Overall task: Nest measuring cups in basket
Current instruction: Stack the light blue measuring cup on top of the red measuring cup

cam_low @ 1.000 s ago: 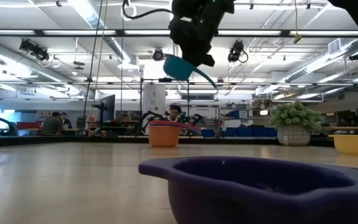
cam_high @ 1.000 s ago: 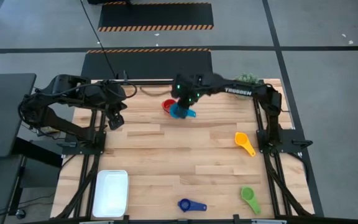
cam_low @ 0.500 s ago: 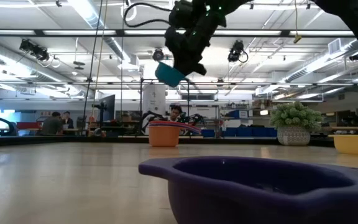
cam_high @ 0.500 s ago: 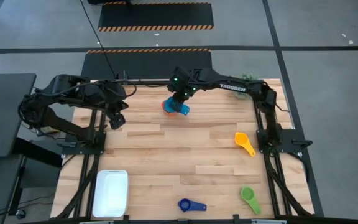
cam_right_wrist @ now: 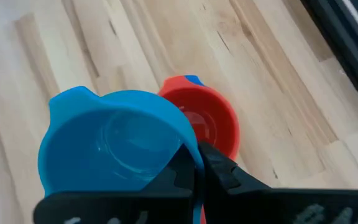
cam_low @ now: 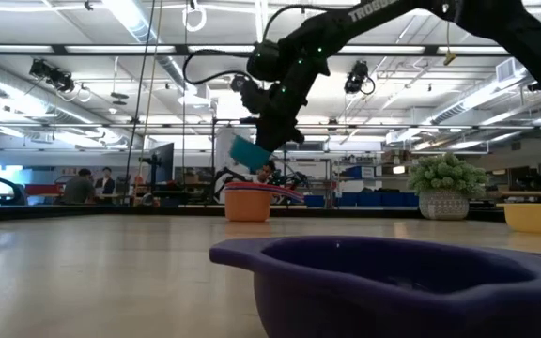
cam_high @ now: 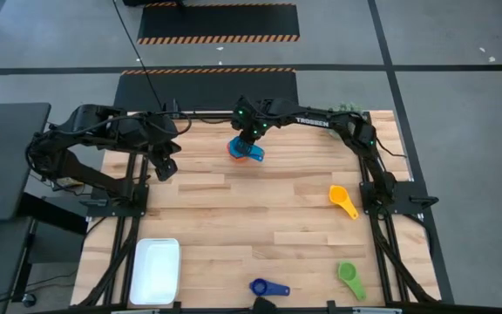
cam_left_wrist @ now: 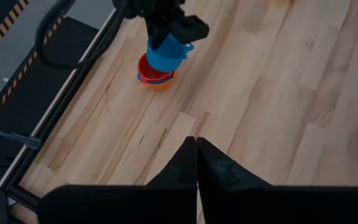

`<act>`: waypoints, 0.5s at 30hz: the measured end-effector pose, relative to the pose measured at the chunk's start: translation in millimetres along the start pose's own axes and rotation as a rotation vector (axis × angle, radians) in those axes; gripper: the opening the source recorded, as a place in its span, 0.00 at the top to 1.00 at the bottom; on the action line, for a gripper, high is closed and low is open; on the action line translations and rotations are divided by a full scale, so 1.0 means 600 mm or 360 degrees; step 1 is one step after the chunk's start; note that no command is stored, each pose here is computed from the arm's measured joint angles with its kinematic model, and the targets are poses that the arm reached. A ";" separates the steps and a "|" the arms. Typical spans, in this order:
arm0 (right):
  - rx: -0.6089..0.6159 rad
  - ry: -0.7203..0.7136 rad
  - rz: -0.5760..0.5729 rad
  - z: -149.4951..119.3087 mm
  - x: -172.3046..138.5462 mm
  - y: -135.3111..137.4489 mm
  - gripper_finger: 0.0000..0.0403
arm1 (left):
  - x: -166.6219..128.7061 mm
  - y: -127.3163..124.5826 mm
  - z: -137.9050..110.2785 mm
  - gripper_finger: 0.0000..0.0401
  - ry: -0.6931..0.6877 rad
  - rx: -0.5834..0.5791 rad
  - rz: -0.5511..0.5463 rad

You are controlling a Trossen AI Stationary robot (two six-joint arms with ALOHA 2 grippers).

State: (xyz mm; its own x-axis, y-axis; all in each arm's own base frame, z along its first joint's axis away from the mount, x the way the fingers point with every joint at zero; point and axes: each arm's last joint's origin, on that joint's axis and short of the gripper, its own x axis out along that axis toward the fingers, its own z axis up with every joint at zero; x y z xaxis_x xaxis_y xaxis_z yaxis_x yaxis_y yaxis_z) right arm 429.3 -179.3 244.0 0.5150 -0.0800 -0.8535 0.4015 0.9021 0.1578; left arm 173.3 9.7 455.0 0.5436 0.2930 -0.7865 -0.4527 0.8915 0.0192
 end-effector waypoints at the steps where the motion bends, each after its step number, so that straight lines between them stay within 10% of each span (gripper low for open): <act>1: 0.0003 0.0009 -0.0006 -0.001 0.004 -0.002 0.98 | 0.000 0.000 0.000 0.99 0.0000 0.0000 0.0000; 15: -0.0106 -0.0005 -0.0059 0.001 0.010 -0.008 0.90 | 0.000 0.000 0.000 0.99 -0.0002 -0.0002 0.0000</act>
State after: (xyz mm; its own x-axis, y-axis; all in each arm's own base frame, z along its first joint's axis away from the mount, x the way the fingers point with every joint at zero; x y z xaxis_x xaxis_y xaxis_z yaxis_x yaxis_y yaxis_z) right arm 431.0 -184.1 238.1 0.5032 -0.1154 -0.8565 0.3692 0.9247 0.0924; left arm 173.4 9.8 455.1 0.5443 0.2934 -0.7859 -0.4537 0.8910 0.0183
